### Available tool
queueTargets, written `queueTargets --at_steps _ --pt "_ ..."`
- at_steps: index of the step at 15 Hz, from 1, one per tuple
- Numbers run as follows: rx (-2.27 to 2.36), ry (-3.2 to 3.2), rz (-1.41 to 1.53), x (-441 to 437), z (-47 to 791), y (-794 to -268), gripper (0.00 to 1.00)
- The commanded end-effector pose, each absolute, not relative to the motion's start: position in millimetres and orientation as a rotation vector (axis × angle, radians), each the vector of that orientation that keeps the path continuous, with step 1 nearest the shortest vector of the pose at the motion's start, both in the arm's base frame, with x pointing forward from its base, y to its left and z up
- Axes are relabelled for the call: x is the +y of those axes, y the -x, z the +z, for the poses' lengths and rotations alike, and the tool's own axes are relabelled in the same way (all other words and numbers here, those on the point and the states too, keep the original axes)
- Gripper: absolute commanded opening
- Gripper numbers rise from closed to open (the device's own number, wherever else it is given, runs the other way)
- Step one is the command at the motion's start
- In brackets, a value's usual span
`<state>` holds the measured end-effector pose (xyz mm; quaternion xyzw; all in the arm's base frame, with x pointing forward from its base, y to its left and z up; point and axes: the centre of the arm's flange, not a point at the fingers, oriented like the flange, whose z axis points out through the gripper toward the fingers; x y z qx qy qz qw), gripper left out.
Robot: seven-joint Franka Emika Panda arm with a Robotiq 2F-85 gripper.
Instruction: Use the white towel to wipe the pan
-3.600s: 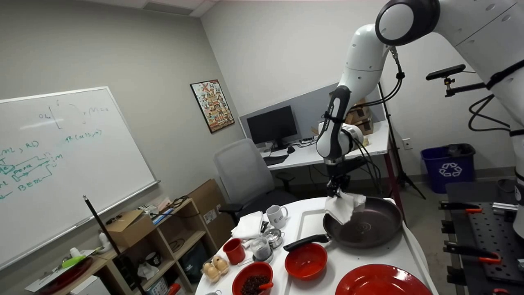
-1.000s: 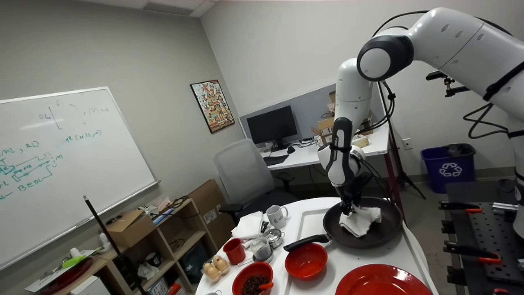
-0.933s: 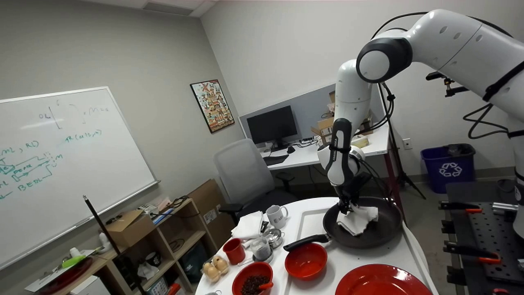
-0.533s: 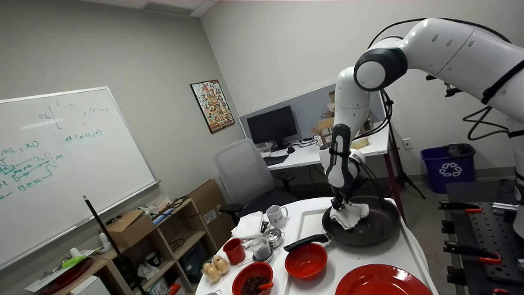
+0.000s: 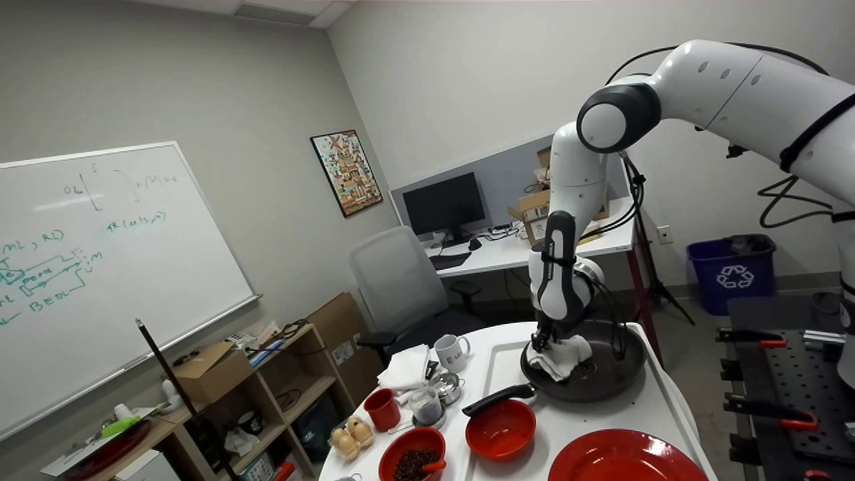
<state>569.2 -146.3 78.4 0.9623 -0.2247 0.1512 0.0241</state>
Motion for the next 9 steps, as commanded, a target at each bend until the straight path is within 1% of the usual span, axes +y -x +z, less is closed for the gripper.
queueTargets --at_steps 1,5,9 --pt "-0.609 -3.081 0.512 -137 73 -563 0.03" --pt "-0.491 -3.207 0.398 -121 74 -550 0.03" --pt "-0.301 -3.297 0.201 -105 78 -520 0.03"
